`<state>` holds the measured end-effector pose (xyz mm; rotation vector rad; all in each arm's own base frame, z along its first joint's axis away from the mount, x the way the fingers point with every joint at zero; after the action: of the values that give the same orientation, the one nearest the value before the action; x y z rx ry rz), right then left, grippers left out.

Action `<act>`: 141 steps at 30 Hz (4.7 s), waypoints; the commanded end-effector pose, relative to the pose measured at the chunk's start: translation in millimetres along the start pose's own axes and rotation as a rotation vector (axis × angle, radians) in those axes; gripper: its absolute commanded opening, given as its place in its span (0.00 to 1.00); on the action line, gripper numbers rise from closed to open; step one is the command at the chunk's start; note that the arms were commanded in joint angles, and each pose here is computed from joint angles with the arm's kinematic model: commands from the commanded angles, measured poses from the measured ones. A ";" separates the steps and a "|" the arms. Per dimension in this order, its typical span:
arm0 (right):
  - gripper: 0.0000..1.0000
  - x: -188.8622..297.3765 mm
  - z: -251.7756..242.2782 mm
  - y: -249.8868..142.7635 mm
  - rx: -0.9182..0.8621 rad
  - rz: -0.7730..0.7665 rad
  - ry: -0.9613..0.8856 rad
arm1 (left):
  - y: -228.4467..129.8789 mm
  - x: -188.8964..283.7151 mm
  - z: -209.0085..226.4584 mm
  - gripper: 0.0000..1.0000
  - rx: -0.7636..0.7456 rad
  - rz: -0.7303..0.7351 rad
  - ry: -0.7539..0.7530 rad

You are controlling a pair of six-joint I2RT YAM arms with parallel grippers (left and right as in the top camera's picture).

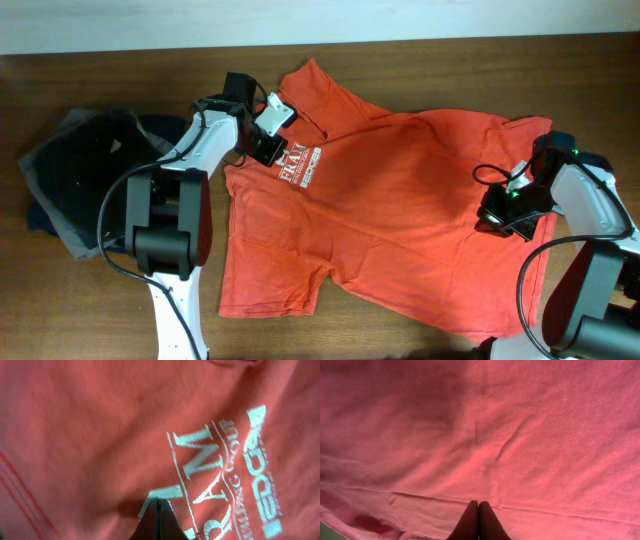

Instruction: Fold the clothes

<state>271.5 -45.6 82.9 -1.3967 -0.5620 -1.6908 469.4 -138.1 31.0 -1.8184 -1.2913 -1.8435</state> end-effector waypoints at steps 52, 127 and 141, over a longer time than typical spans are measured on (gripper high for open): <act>0.38 90.3 -4.9 194.2 0.086 -0.513 0.108 | 55.0 207.1 97.7 0.46 0.433 -0.065 0.520; 0.12 -5.0 -149.0 -18.3 -0.554 -0.145 -0.087 | -27.7 475.6 -95.8 0.77 0.434 -0.526 0.662; 0.36 45.1 -135.2 -16.1 -0.456 -0.208 -0.100 | -24.7 476.8 -96.0 0.77 0.428 -0.541 0.656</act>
<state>179.4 -152.8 91.7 -1.7977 -0.3509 -2.0088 301.0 -2.1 460.1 -0.5972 -1.7536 -1.9455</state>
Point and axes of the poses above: each gripper's point midway between its finger pads, its own x axis back along the fingers, its own z axis along the line the jaws close on, y = z × x, the point moved 3 cm from there along x, back along the fingers, and after that the axes turned 2 degrees about -x, right-handed, at the moved point
